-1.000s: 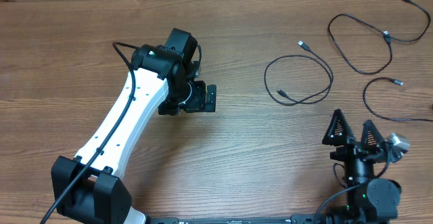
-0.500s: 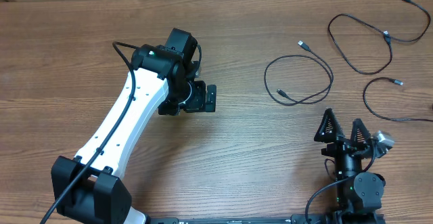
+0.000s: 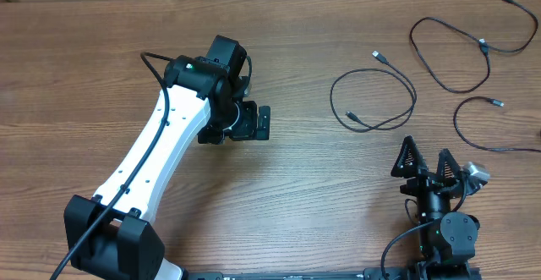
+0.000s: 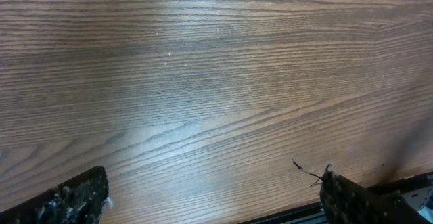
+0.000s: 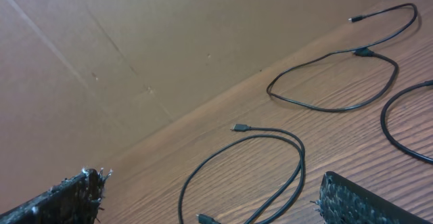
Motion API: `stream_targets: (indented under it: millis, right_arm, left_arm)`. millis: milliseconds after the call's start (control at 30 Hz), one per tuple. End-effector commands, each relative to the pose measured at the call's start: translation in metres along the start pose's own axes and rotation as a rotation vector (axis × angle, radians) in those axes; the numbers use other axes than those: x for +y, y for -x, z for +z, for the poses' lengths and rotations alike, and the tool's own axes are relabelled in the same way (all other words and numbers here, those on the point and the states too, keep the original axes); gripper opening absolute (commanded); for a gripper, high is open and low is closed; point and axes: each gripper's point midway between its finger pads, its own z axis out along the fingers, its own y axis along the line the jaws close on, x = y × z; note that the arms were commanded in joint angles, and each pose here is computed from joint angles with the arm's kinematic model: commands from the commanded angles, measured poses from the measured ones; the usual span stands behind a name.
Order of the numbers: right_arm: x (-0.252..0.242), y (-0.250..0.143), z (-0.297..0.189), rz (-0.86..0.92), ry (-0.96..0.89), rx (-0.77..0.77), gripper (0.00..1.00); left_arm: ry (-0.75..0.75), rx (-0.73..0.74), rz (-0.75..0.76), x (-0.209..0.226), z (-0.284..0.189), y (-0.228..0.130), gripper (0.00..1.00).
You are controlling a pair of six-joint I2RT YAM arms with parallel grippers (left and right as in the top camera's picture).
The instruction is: Untangle cables
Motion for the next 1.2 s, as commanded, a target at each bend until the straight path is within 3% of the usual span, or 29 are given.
stream_targets:
  millis: [0,1167]
  right_arm:
    - [-0.0024,-0.0011,0.0007,-0.007,-0.008,-0.003,1.0]
    - [0.0027,0.0081,-0.0022,0.0,0.016,-0.043,1.0]
  left_arm:
    - [0.004,-0.004,0.03,-0.0012,-0.0005,-0.0007,1.0]
    - [0.003,-0.004,0.03,-0.0013,-0.0005,-0.0006,0.99]
